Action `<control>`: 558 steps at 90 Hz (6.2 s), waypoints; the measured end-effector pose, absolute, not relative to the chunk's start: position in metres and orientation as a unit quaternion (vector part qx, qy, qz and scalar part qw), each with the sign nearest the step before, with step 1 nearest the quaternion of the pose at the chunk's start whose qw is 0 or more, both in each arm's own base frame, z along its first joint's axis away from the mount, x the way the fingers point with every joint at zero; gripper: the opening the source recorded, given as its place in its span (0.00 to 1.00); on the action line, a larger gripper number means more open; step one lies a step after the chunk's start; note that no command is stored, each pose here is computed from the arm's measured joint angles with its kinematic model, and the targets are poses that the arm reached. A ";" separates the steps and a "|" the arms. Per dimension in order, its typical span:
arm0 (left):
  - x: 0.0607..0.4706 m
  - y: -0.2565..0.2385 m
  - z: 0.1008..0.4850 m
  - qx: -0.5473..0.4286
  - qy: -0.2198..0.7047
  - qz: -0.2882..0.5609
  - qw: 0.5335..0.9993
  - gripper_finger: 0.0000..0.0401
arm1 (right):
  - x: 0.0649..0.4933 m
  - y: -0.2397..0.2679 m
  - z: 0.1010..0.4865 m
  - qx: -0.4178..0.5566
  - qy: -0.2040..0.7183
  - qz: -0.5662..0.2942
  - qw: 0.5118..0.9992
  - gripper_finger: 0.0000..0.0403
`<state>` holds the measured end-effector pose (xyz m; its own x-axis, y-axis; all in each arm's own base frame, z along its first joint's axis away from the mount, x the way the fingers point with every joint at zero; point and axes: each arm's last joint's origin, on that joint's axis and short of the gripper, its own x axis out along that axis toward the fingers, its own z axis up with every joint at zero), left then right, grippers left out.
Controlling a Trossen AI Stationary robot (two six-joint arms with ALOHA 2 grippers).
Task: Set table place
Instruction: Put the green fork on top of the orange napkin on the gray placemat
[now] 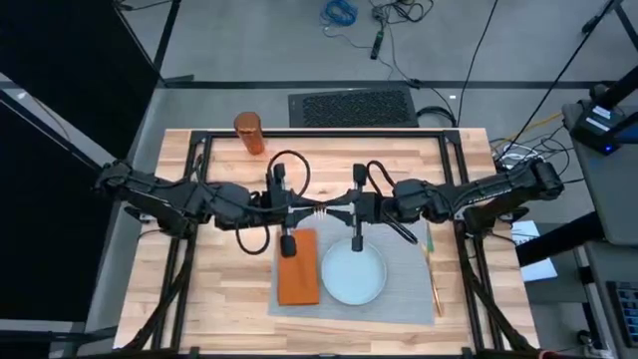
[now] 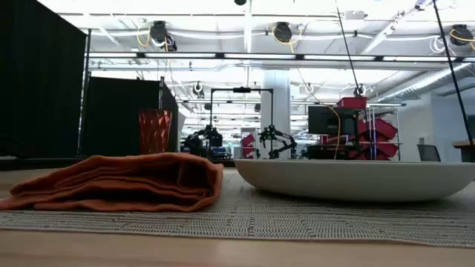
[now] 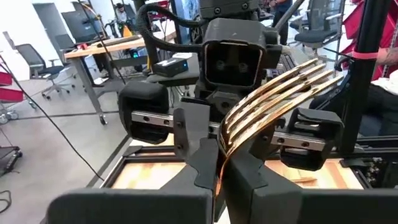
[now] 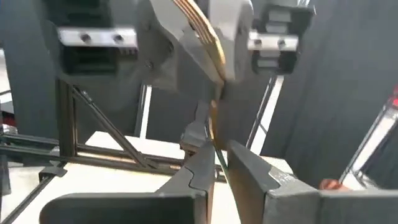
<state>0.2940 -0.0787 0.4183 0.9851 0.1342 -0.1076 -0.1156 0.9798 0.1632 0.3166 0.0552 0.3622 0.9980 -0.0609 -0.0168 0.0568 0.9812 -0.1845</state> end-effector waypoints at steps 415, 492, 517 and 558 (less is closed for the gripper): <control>0.251 -0.072 0.113 -0.593 0.176 -0.021 0.785 0.00 | 0.178 0.087 0.325 -0.175 0.318 -0.286 0.887 0.45; 0.227 -0.054 0.097 -0.593 0.166 0.044 0.787 0.11 | 0.178 0.088 0.325 -0.166 0.316 -0.286 0.889 0.45; 0.226 -0.054 0.095 -0.596 0.176 0.043 0.782 0.11 | 0.178 0.088 0.325 -0.166 0.316 -0.286 0.889 0.45; 0.225 -0.050 0.089 -0.635 0.216 0.063 0.739 0.11 | 0.174 0.095 0.325 -0.173 0.311 -0.269 0.895 0.45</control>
